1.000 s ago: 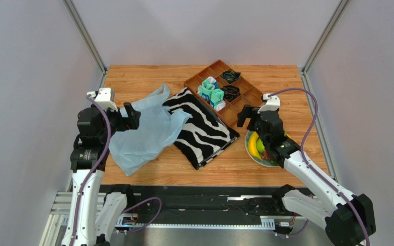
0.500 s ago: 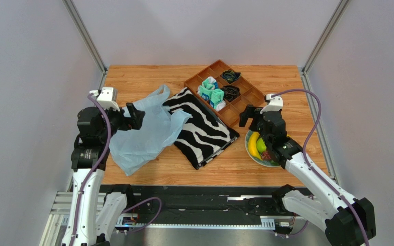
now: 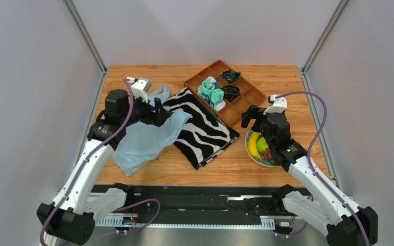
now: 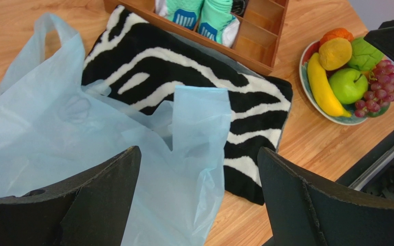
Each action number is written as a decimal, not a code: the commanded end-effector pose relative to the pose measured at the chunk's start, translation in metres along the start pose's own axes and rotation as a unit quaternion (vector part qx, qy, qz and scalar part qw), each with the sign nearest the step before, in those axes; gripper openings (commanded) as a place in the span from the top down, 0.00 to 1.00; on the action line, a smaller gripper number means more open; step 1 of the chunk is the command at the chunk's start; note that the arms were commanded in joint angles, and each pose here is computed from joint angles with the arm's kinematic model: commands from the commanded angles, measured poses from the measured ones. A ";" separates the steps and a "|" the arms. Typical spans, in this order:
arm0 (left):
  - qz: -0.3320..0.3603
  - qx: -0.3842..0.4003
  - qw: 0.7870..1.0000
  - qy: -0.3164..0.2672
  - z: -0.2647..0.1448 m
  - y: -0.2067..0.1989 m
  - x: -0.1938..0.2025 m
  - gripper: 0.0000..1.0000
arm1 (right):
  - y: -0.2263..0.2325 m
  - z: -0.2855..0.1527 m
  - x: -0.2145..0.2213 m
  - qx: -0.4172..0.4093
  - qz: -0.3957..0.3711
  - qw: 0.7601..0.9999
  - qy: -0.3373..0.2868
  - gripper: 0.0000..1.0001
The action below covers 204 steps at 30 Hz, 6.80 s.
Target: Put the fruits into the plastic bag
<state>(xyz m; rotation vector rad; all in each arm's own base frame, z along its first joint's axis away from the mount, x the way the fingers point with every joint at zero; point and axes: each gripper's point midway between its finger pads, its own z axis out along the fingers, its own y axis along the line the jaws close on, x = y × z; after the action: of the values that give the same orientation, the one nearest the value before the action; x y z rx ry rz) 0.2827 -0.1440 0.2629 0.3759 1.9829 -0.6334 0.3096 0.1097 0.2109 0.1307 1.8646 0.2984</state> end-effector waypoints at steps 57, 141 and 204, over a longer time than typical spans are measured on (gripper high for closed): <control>0.097 0.121 0.988 0.010 -0.044 -0.077 0.051 1.00 | 0.256 0.018 0.043 -0.381 0.198 0.881 0.199 0.11; -0.011 0.097 0.992 0.079 0.003 -0.073 0.047 0.35 | 0.317 -0.026 0.024 -0.504 0.043 0.855 0.115 1.00; 0.110 -0.199 0.972 -0.057 -0.071 0.027 0.008 1.00 | 0.216 -0.028 0.039 -0.319 -0.033 0.938 0.129 0.15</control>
<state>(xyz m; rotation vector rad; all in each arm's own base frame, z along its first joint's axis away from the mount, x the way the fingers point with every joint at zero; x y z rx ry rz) 0.2361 -0.0913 0.2816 0.2986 1.8181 -0.2003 0.2605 0.3453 0.1854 -0.4005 2.0946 0.9518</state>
